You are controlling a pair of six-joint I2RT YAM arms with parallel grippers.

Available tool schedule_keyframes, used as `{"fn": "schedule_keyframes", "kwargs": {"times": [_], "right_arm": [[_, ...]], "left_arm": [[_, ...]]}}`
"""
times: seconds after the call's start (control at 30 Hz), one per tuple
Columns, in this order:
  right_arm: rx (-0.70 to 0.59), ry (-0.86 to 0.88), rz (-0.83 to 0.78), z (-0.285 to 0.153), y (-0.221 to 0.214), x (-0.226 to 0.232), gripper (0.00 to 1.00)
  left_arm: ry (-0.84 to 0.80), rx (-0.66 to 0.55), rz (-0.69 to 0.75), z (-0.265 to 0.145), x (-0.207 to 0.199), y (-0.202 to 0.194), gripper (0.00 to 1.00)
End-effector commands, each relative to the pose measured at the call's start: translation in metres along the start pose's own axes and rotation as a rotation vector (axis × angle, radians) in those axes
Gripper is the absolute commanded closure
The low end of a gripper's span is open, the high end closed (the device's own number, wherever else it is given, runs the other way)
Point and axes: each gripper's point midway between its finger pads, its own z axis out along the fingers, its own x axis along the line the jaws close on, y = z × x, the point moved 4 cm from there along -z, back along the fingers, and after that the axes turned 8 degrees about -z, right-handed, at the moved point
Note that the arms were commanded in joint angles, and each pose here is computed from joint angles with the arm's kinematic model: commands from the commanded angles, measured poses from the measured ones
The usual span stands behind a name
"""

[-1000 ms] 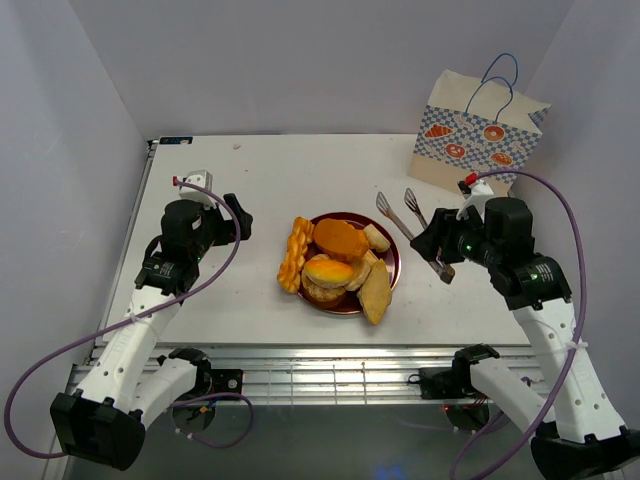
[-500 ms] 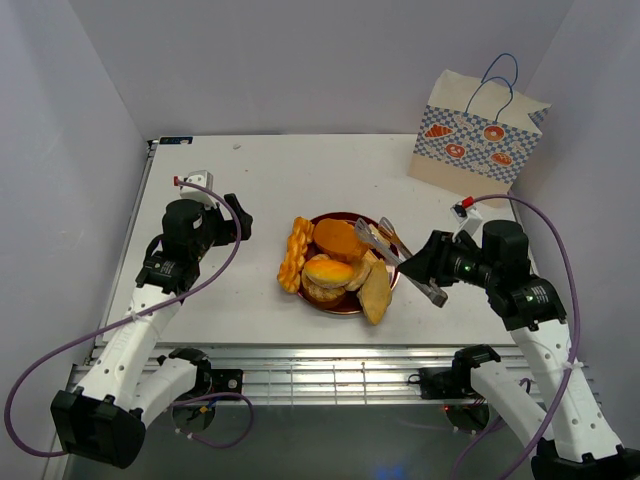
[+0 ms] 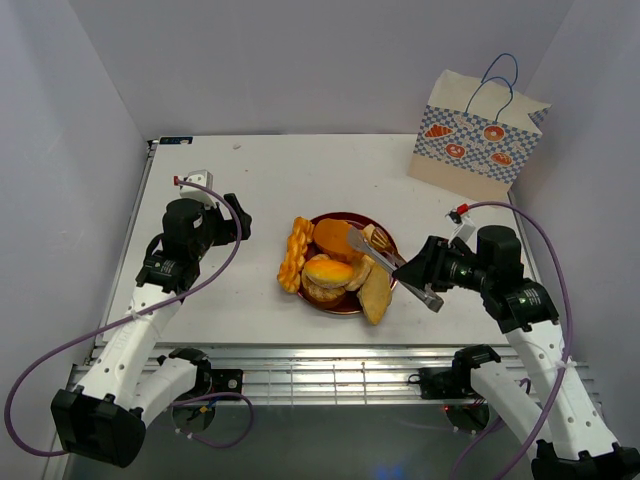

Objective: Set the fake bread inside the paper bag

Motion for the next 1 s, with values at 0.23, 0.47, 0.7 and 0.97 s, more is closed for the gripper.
{"fn": "schedule_keyframes", "kwargs": {"times": [0.23,0.47,0.7,0.97], "right_arm": [[-0.012,0.06,-0.006,0.007,0.001,0.005,0.44],[0.0,0.106,0.009,0.014,-0.001,0.01,0.49],[-0.021,0.108,0.004,0.013,0.006,0.013,0.63],[-0.066,0.066,-0.021,0.006,0.024,0.019,0.74]], "left_arm": [[-0.016,-0.022,0.008,-0.004,-0.006,0.012,0.02],[-0.019,-0.022,0.009,-0.004,-0.007,0.012,0.02],[-0.029,-0.021,0.006,-0.005,-0.009,0.012,0.02],[-0.03,-0.014,0.008,-0.004,-0.008,0.011,0.02]]}}
